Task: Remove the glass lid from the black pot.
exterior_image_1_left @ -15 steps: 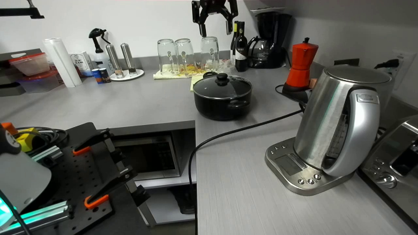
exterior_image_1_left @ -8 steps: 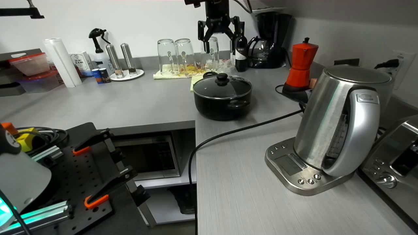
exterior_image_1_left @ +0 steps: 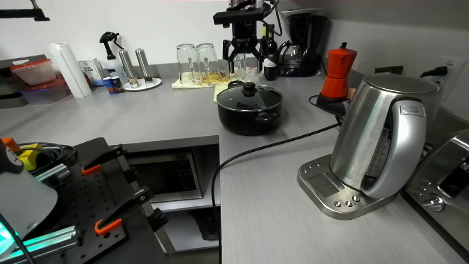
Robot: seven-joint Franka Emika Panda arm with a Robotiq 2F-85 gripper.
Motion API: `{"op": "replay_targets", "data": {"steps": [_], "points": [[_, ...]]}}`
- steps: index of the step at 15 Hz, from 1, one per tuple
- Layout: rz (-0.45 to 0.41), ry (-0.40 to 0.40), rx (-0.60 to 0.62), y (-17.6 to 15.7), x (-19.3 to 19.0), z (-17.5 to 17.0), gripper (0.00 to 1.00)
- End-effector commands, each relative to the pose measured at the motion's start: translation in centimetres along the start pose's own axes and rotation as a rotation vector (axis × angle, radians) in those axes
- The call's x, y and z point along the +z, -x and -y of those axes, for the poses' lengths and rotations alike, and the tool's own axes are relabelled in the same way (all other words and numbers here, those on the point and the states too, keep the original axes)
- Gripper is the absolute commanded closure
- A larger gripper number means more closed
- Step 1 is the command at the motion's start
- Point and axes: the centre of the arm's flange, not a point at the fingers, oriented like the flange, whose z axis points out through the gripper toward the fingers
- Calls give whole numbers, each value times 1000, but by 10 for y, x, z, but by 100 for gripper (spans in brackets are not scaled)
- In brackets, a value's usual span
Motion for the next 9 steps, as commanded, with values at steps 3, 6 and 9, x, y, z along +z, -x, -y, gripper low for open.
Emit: {"op": "replay_targets", "data": {"steps": [3,6,9], "points": [[-16,-18,-117,-23,17,1,0],[-9,-38,-151,-28,28,-2,0],[-1,-44,-172,-31,37,-7,0]]}}
